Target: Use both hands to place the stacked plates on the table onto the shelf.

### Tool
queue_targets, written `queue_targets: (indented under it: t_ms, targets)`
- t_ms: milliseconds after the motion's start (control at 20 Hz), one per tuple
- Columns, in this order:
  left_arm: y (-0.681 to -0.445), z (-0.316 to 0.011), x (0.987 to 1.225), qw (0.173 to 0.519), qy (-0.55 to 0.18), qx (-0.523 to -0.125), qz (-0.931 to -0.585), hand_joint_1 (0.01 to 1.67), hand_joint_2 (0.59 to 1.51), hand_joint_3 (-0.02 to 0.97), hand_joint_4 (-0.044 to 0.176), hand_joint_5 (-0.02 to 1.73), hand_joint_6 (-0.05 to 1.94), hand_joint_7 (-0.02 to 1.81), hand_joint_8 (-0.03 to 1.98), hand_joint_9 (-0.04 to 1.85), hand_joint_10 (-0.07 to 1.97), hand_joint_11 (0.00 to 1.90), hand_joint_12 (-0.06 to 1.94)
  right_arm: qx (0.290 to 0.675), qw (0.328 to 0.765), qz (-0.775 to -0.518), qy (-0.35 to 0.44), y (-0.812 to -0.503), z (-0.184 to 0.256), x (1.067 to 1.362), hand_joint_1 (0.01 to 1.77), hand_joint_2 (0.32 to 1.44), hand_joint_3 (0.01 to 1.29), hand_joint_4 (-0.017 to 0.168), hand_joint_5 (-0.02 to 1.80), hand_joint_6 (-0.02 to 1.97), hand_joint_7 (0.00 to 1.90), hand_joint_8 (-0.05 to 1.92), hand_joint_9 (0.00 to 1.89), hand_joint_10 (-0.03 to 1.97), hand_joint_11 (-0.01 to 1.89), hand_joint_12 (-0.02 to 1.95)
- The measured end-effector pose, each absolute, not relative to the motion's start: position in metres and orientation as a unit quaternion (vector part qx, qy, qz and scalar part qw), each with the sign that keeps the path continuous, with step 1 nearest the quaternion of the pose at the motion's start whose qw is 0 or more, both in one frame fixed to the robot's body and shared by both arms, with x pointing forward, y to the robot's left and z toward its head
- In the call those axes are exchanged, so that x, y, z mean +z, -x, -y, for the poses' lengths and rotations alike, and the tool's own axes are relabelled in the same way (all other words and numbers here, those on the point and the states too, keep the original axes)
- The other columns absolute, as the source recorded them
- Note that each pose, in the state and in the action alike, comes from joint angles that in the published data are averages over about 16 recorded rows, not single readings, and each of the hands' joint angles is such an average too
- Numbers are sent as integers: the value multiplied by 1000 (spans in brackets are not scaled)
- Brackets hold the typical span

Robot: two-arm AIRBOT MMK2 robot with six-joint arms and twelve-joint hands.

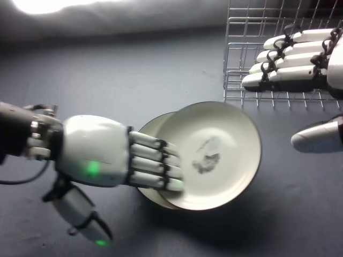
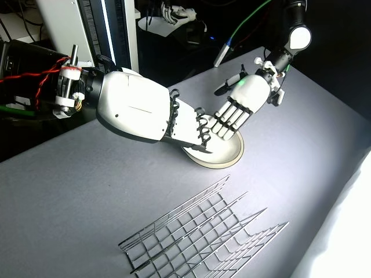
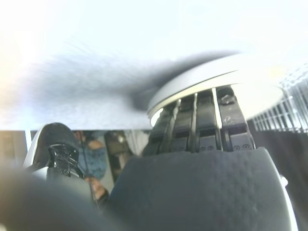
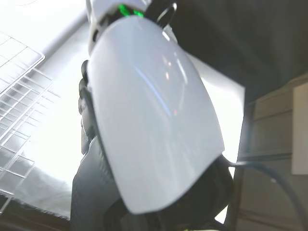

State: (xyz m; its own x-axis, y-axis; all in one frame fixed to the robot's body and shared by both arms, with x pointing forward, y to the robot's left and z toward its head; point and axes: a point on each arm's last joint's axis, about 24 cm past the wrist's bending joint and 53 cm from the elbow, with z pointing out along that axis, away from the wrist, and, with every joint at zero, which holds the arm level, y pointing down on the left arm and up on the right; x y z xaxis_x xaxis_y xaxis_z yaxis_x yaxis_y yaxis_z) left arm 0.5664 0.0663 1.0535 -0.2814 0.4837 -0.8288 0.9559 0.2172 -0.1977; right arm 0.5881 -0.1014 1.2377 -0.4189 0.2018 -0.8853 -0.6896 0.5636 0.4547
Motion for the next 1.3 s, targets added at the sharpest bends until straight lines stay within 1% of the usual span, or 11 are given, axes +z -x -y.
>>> queue_targets:
  t_ms: [300, 500, 650, 850, 1100, 1300]
  targets:
    - [-560, -35, 1055, 323, -518, -384, -693, 15, 1064, 20, -13, -14, -40, -3, -17, 12, 8, 15, 0, 423, 515, -714, 216, -579, 96, 1234, 20, 1252, 14, 0, 173, 14, 152, 27, 119, 9, 14, 123]
    - [-554, -17, 1056, 322, -529, -393, -680, 15, 1063, 20, -13, -15, -40, -5, -18, 10, 4, 14, -2, 415, 515, -707, 251, -572, 92, 1231, 64, 1236, 14, 3, 162, 14, 143, 28, 112, 9, 14, 132]
    - [-550, -8, 1056, 319, -535, -398, -673, 15, 1063, 20, -11, -16, -37, -7, -20, 5, -1, 14, -7, 410, 515, -702, 272, -567, 89, 1229, 157, 1205, 14, 4, 139, 14, 119, 28, 92, 8, 14, 107]
    - [-546, -3, 1056, 313, -538, -406, -669, 15, 1062, 20, -9, -17, -32, -10, -22, -1, -7, 14, -12, 405, 513, -697, 294, -562, 87, 1226, 322, 1155, 14, 5, 98, 14, 86, 27, 66, 8, 14, 63]
    - [-543, -5, 1055, 305, -537, -413, -670, 14, 1059, 20, -7, -17, -28, -13, -23, -6, -13, 15, -18, 402, 511, -695, 308, -559, 86, 1223, 513, 1095, 14, 5, 50, 14, 43, 28, 36, 8, 14, 25]
    - [-545, -12, 1055, 301, -530, -415, -675, 14, 1056, 20, -5, -17, -23, -13, -24, -6, -14, 15, -23, 402, 510, -695, 309, -559, 87, 1222, 622, 1067, 14, 4, 21, 14, 16, 27, 17, 8, 15, -14]
